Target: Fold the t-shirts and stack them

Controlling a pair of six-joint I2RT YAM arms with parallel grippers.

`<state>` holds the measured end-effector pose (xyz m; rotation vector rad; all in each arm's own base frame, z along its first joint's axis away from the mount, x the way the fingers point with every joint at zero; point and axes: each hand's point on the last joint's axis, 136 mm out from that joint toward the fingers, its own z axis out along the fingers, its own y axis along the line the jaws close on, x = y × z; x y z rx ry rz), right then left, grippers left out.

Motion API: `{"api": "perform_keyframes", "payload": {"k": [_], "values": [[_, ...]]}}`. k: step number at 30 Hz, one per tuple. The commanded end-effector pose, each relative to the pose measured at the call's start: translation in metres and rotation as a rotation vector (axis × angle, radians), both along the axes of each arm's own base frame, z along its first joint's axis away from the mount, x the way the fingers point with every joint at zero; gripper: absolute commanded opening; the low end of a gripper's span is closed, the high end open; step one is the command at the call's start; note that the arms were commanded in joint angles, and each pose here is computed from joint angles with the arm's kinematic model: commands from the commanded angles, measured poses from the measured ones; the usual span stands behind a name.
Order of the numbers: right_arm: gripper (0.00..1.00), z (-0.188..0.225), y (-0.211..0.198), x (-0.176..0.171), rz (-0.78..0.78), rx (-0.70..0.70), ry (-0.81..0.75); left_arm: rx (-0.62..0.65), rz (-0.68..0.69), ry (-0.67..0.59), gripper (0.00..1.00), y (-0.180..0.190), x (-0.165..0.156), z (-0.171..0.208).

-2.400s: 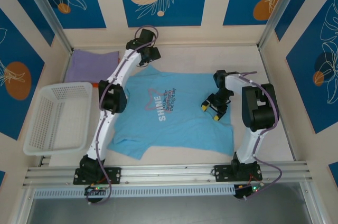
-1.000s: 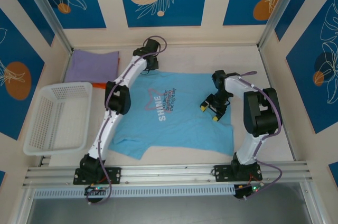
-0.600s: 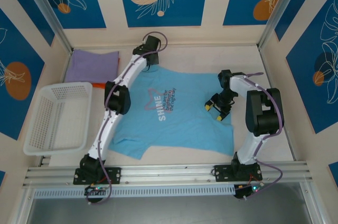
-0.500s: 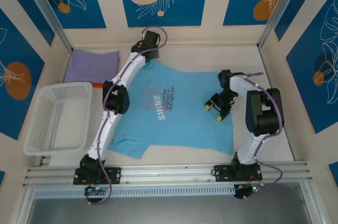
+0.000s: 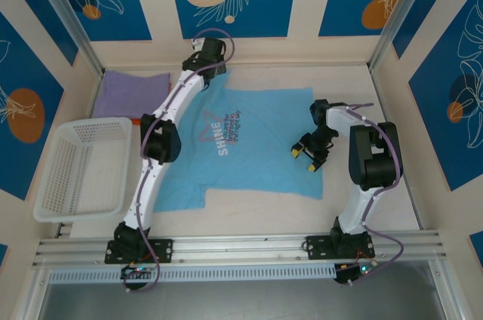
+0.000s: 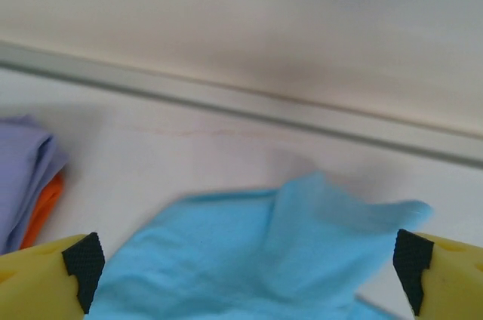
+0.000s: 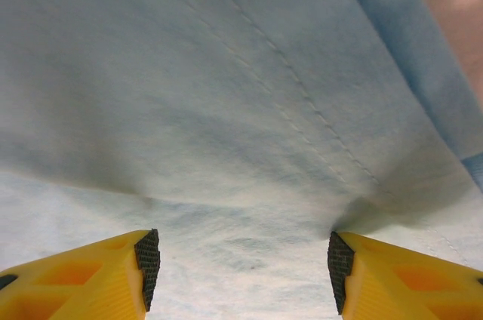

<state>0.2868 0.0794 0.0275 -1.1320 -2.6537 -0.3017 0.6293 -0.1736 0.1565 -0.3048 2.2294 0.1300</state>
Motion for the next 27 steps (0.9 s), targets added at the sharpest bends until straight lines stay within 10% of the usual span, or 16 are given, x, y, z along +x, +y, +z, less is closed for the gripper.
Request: {"api": "perform_keyframes", "payload": {"k": [1, 9, 16, 27], "values": [[0.63, 0.008, -0.001, 0.004, -0.026, 0.017, 0.017, 0.048, 0.118, 0.100, 1.00, 0.035, -0.033, 0.007], [0.64, -0.004, -0.022, -0.001, -0.158, -0.005, 0.090, -0.103, 0.078, 0.294, 0.96, 0.034, -0.105, -0.019], [0.63, -0.009, -0.033, 0.000, -0.255, 0.033, 0.115, -0.150, 0.009, 0.535, 0.71, 0.043, -0.183, -0.085], [0.62, -0.006, -0.074, -0.009, -0.442, 0.059, 0.106, -0.234, 0.051, 0.698, 0.73, 0.028, -0.223, -0.130]]}}
